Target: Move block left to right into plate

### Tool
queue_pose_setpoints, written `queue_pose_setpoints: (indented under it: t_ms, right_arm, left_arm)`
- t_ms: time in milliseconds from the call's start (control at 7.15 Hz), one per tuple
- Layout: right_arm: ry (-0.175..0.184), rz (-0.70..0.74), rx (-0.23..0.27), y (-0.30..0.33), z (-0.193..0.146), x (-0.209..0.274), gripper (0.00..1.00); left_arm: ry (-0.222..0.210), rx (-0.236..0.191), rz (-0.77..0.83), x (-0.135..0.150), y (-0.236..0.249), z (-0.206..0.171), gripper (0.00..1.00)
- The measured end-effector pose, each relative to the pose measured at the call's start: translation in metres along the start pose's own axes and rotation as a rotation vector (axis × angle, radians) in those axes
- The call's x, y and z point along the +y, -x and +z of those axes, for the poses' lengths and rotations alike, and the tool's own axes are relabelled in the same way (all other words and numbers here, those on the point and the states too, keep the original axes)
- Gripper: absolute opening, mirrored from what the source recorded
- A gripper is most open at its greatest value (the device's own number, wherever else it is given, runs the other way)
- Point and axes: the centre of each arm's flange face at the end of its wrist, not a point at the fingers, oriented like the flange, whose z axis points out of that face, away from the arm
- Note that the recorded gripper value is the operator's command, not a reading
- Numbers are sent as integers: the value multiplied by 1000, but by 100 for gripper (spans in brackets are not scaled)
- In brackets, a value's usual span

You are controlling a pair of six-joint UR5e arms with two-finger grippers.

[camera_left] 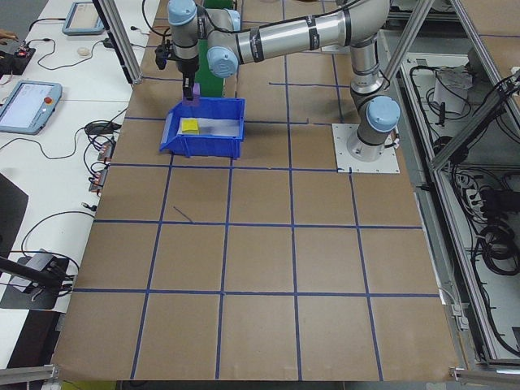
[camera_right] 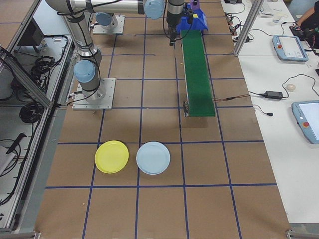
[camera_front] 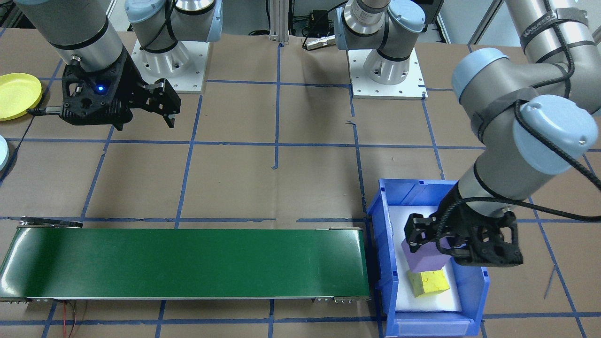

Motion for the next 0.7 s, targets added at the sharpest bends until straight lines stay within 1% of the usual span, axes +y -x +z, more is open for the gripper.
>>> queue_pose_setpoints:
  t_ms: [140, 280, 420, 559, 699]
  right_arm:
    - [-5, -2, 6, 0, -2, 0, 100]
    - [-8, -3, 9, 1, -3, 0, 100]
    - [-10, -2, 5, 0, -3, 0, 100]
    - [-15, -4, 3, -1, -3, -1, 99]
    - [-21, -11, 3, -1, -4, -1, 95]
  left_arm:
    - [10, 10, 50, 3, -41, 14, 38]
    - [15, 16, 76, 2, -67, 35, 42]
    - [17, 18, 85, -2, -78, 62, 48]
    - [27, 19, 87, -3, -82, 85, 82]
    - [29, 21, 87, 2, -84, 101, 95]
